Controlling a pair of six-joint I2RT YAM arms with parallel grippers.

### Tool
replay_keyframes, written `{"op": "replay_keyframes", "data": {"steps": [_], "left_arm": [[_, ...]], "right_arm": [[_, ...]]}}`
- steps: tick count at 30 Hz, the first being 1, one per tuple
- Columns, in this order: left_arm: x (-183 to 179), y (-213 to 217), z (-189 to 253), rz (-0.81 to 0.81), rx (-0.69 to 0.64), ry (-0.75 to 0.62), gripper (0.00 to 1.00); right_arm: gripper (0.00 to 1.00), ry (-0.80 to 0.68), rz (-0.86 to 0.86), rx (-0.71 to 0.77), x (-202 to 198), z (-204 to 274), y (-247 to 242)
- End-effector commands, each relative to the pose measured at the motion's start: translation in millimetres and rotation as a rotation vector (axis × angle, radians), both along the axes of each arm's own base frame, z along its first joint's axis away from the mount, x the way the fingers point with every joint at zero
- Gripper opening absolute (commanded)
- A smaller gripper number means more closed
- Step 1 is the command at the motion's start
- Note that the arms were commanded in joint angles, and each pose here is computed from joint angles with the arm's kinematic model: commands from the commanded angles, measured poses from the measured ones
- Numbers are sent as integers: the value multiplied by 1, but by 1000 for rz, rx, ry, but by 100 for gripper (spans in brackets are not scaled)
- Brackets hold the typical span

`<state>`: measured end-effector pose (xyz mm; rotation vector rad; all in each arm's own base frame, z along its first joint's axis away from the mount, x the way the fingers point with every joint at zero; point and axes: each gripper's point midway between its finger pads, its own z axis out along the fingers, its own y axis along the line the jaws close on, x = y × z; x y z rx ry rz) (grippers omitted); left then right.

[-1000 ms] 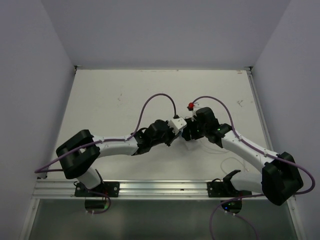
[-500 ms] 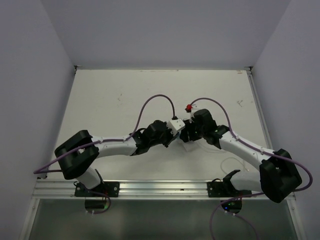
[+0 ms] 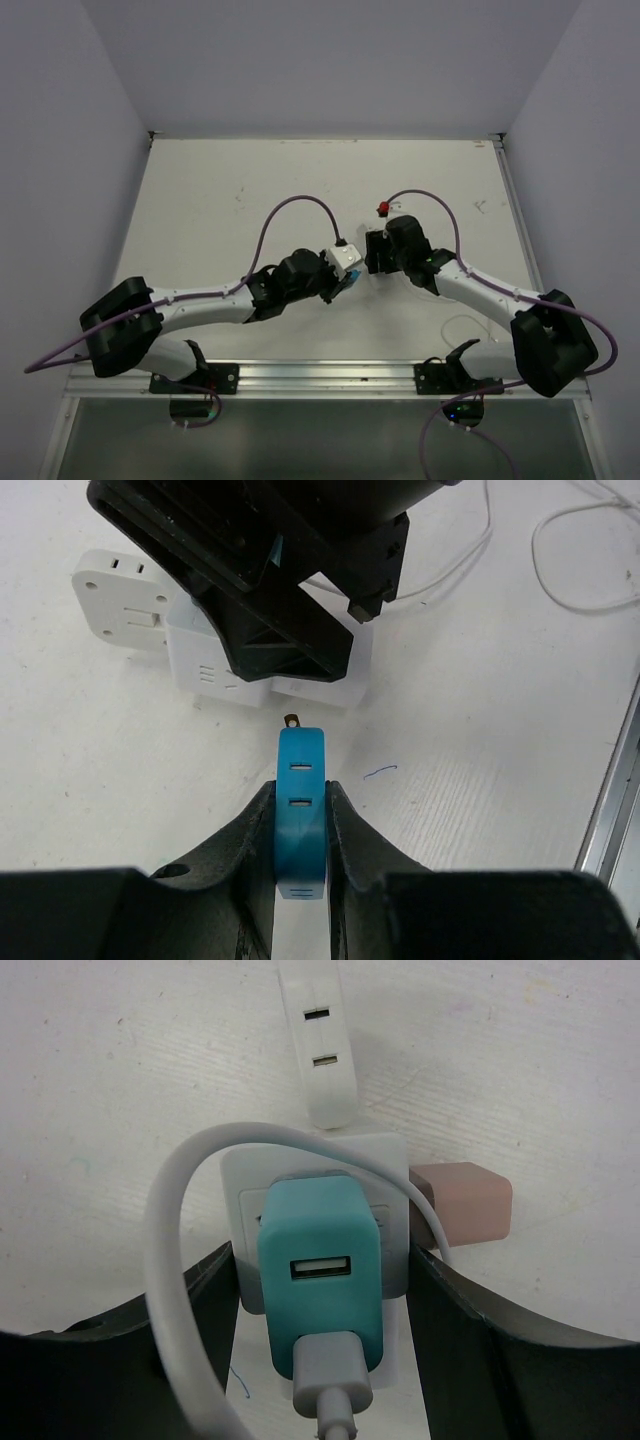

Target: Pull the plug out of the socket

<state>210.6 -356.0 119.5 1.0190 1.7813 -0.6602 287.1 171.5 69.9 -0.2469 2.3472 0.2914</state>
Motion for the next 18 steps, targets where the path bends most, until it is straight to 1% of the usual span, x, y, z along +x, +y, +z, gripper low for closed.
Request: {"op": "replay_keyframes", "data": {"steps": [1,4,6,7,8,9,10,11,12,13,14,15,16,17,18], "left_arm": [[1,2,20,29,-57,-15,0],[11,15,23,119,-66,-27,0],[19,31,16,206,-72,0,0],[31,42,15,255,-88,15,0],[32,51,11,289,-128,66,0],[39,60,11,334,-156,87,0],[56,78,14,408,-199,92,0],[58,89,8,441,-231,134,0],[63,97,15,467,-273,140,0],[80,117,18,536,-315,144,0],[83,124,17,552,-359,184,0],[90,135,17,591,-383,192,0],[106,155,21,642,-429,192,0],[107,160,18,639,-465,237,0],[113,168,18,657,-496,250,0]], "right_arm": [[0,36,-49,-83,-6,-18,-20],[0,24,-38,-66,-8,-13,-18],[0,10,-30,-54,-8,-9,-17],[0,15,-14,-43,-10,-9,-14],[0,13,-7,-36,-11,-8,-13],[0,11,4,-32,-12,-8,-12],[0,4,8,-26,-12,-6,-12],[0,5,17,-19,-13,-6,-10],[0,2,21,-15,-14,-6,-9],[0,2,24,-16,-14,-6,-9],[0,2,29,-10,-14,-5,-8],[0,-1,34,-10,-14,-5,-8],[0,1,35,-10,-14,-5,-7],[0,1,37,-10,-14,-5,-7],[0,1,41,-6,-14,-4,-6]]}}
